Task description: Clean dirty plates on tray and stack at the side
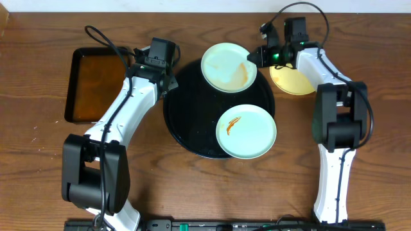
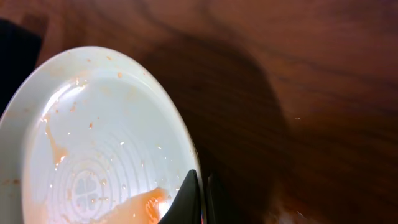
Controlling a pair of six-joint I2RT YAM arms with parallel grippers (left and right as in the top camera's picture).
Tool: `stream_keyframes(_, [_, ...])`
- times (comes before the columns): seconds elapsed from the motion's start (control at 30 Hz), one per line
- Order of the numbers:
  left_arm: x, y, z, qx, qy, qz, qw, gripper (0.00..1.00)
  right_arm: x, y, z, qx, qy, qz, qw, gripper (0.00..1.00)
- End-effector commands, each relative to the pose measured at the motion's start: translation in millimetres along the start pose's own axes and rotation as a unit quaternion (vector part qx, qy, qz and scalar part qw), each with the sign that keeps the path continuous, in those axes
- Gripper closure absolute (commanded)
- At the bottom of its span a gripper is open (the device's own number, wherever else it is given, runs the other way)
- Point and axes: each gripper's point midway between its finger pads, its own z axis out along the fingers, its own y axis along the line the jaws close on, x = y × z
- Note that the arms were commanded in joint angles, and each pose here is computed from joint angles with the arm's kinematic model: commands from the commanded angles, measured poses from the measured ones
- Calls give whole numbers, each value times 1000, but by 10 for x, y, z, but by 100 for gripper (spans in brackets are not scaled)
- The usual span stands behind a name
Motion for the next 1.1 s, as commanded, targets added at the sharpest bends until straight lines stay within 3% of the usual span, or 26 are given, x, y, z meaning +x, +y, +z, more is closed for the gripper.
stream_keyframes(0.0, [25, 33, 7, -6, 2, 7, 1000, 88, -436, 244, -549, 55, -50, -45, 996, 99])
stream_keyframes(0.27, [23, 31, 7, -6, 1, 6, 1000, 92, -631, 530, -1139, 250, -56, -143, 956, 99])
stream_keyframes(0.53, [23, 31, 7, -6, 1, 6, 1000, 92, -611, 941, -1313, 409, -23, -267, 872, 99])
stream_keyframes(1.07, [25, 31, 6, -6, 2, 6, 1000, 92, -588, 1532, -1475, 570, 16, -401, 717, 99])
